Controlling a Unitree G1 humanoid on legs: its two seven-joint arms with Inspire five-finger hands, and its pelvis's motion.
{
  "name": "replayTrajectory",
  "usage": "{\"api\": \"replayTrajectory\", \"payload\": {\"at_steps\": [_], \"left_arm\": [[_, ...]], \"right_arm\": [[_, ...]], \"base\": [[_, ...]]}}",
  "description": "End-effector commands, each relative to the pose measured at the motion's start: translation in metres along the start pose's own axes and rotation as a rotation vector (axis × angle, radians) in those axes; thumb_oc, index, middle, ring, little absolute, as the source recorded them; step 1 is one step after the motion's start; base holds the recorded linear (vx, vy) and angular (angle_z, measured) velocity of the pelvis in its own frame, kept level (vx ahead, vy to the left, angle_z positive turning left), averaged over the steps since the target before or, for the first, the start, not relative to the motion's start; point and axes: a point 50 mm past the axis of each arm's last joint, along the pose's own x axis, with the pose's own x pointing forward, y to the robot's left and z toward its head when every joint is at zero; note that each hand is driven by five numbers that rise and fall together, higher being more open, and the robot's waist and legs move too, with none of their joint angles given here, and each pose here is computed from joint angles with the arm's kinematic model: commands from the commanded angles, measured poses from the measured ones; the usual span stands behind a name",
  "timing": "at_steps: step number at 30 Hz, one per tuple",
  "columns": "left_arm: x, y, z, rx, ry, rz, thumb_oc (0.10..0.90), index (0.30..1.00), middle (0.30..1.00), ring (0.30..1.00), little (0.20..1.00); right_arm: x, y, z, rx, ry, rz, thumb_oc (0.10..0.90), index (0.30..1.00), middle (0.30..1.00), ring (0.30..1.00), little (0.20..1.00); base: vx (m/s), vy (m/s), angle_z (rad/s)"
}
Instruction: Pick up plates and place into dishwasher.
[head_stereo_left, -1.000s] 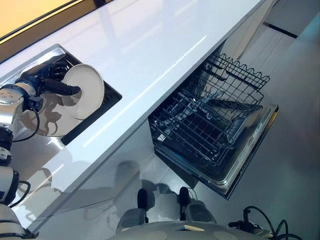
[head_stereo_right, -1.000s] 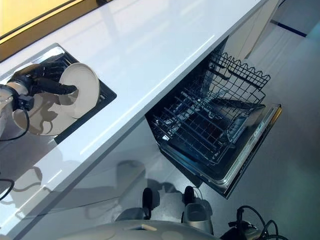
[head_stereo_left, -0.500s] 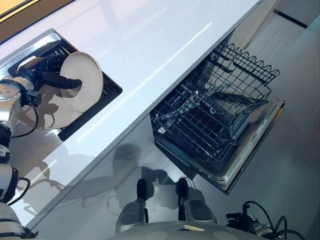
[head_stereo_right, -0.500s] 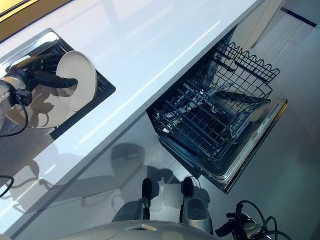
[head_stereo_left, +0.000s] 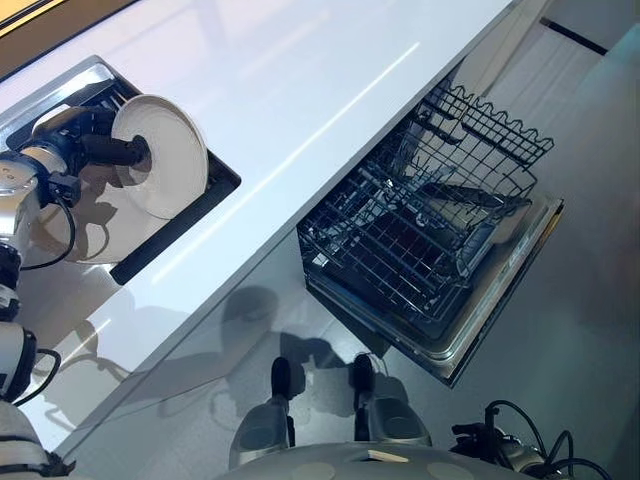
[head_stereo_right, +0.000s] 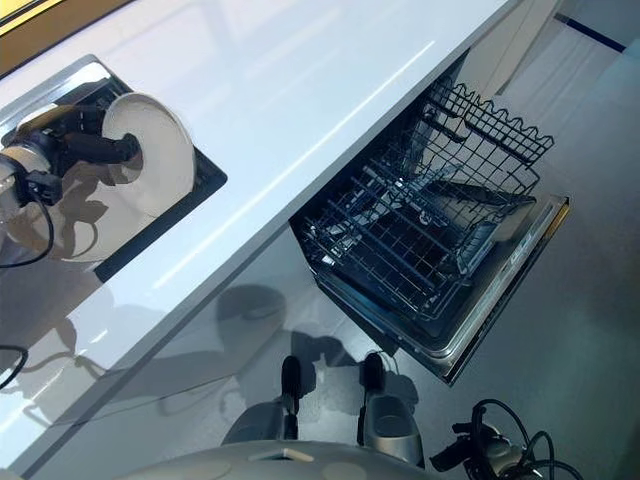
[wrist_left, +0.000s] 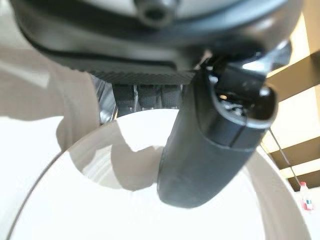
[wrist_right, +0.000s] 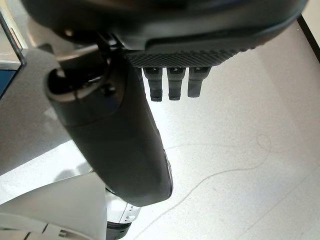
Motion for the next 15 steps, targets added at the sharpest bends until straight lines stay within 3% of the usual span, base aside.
{"api": "replayTrajectory", "payload": {"at_steps": [1, 15], "left_arm": [[-0.013, 0.039, 0.065, -0.018, -0.24, 0.129, 0.1, 0.3, 0.3, 0.3, 0.2], [-0.019, 0.051, 0.069, -0.014, -0.239, 0.187, 0.1, 0.3, 0.3, 0.3, 0.2]], "right_arm": [[-0.007, -0.027, -0.036, -0.024, 0.099, -0.078, 0.8, 0.9, 0.9, 0.9, 0.9], [-0.007, -0.022, -0.045, 0.046, 0.132, -0.063, 0.8, 0.9, 0.9, 0.9, 0.9]], "base": [[0.0, 0.0, 0.0], [0.0, -0.01, 0.0]]}}
